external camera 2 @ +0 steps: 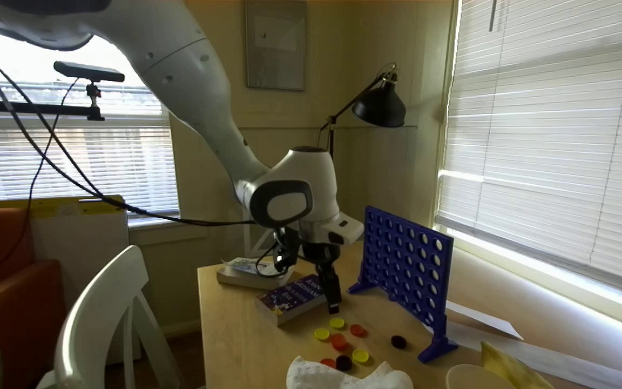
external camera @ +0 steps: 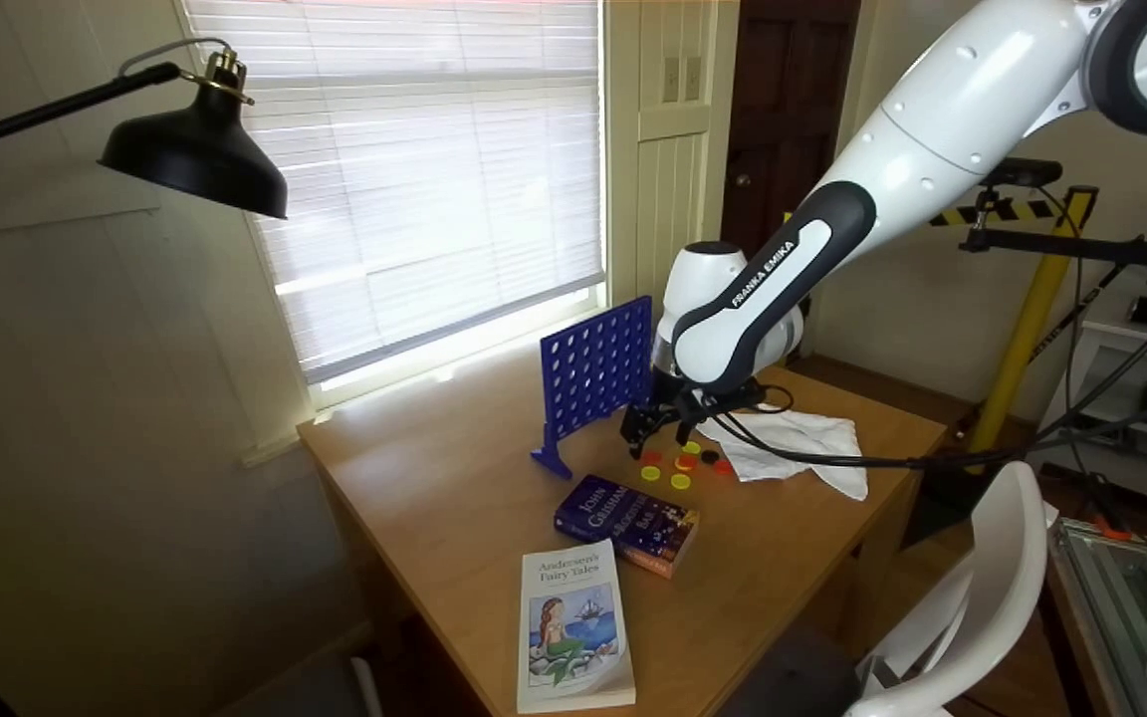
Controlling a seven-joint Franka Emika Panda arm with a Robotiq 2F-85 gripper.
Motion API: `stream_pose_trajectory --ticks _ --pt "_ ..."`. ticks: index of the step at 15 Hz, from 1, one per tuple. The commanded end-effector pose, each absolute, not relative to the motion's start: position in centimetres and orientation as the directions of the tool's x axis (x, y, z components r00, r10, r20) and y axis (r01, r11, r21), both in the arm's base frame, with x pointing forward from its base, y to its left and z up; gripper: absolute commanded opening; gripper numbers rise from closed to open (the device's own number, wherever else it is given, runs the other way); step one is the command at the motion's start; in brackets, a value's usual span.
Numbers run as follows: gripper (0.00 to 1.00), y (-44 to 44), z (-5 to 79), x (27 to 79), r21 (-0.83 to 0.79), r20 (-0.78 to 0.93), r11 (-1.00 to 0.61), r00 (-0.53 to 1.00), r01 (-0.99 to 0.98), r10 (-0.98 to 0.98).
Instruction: Put one yellow disc on the stacked discs
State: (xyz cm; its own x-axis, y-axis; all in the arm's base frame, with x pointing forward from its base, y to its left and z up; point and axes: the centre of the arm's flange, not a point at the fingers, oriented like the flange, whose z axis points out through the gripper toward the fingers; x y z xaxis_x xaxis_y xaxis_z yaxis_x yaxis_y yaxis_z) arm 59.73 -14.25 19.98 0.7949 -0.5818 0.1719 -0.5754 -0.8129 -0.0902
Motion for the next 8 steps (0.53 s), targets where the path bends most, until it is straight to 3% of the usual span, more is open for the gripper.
stream_pose_trajectory --ticks 1,8 --pt "1.00 -14.7 17.8 61.7 -0.091 0.185 -0.837 0.817 -0.539 -0.546" --pt "0.97 -14.9 15.4 63.0 -0.058 0.185 -0.861 0.842 -0.505 -0.506"
